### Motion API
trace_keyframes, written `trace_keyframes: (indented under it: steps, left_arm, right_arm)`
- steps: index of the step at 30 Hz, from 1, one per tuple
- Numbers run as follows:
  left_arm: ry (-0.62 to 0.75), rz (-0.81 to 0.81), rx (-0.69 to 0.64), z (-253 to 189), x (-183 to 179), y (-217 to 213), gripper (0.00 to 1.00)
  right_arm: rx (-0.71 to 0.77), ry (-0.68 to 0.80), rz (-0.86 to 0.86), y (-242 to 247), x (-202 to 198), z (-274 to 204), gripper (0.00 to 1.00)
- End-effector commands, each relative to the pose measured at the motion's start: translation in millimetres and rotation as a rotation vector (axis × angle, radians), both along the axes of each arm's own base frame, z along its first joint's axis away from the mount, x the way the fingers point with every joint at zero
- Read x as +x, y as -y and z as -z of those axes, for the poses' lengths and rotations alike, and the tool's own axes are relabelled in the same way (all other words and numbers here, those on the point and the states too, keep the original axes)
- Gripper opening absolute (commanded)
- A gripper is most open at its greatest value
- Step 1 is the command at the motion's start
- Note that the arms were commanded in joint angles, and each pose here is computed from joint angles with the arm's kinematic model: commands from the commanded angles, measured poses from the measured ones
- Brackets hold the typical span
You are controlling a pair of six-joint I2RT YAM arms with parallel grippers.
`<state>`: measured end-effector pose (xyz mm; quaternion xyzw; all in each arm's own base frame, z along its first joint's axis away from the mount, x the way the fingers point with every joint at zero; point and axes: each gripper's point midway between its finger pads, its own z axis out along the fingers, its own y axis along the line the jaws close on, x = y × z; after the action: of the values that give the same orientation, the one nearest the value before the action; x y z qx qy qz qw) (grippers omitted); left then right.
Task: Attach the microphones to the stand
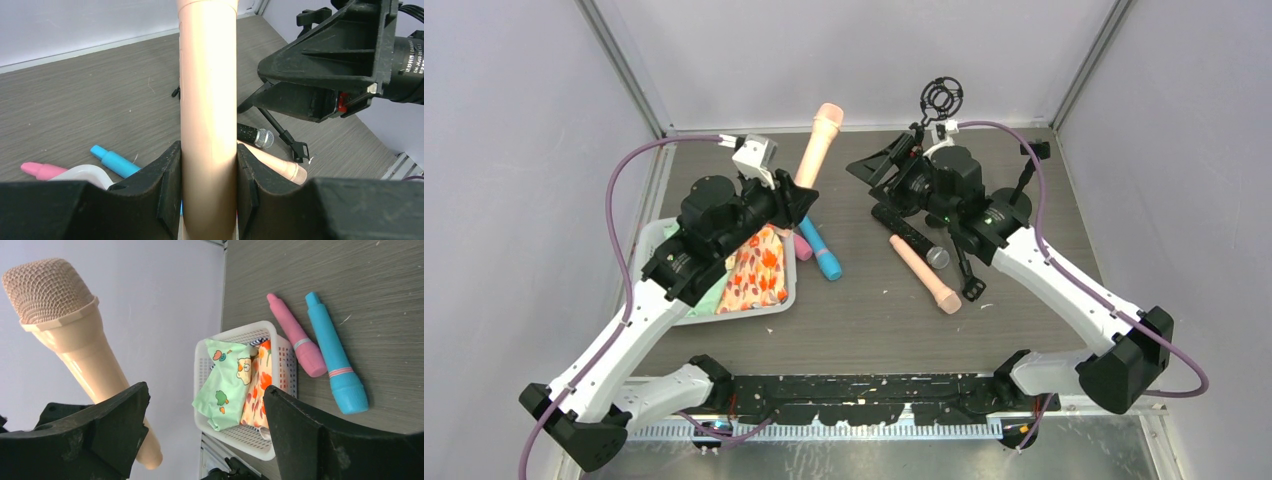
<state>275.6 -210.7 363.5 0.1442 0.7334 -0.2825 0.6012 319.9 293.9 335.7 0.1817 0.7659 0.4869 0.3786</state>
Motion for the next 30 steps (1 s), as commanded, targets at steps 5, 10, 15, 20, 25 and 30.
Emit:
trace_keyframes:
  steps: [5, 10, 15, 20, 25, 30]
  left_arm:
    - [0.088, -0.013, -0.072, -33, 0, -3, 0.00]
    - [0.081, 0.004, -0.061, -29, -1, 0, 0.00]
    - [0.048, 0.008, -0.052, -21, 1, 3, 0.00]
    - [0.020, 0.028, -0.039, -14, 3, 9, 0.00]
    - [-0.003, 0.088, -0.031, -8, -1, 19, 0.00]
    - [-0.009, 0.103, -0.032, -5, -4, 21, 0.00]
  right_arm:
    - [0.048, 0.109, -0.032, 4, -13, -43, 0.90]
    - [0.089, 0.160, -0.050, -1, -12, -57, 0.89]
    - [0.158, 0.280, -0.100, -7, -19, -85, 0.89]
    - [0.159, 0.353, -0.142, -21, -23, -96, 0.88]
    - [0.116, 0.346, -0.155, -41, -12, -91, 0.86]
    - [0.092, 0.306, -0.123, -51, 5, -80, 0.82]
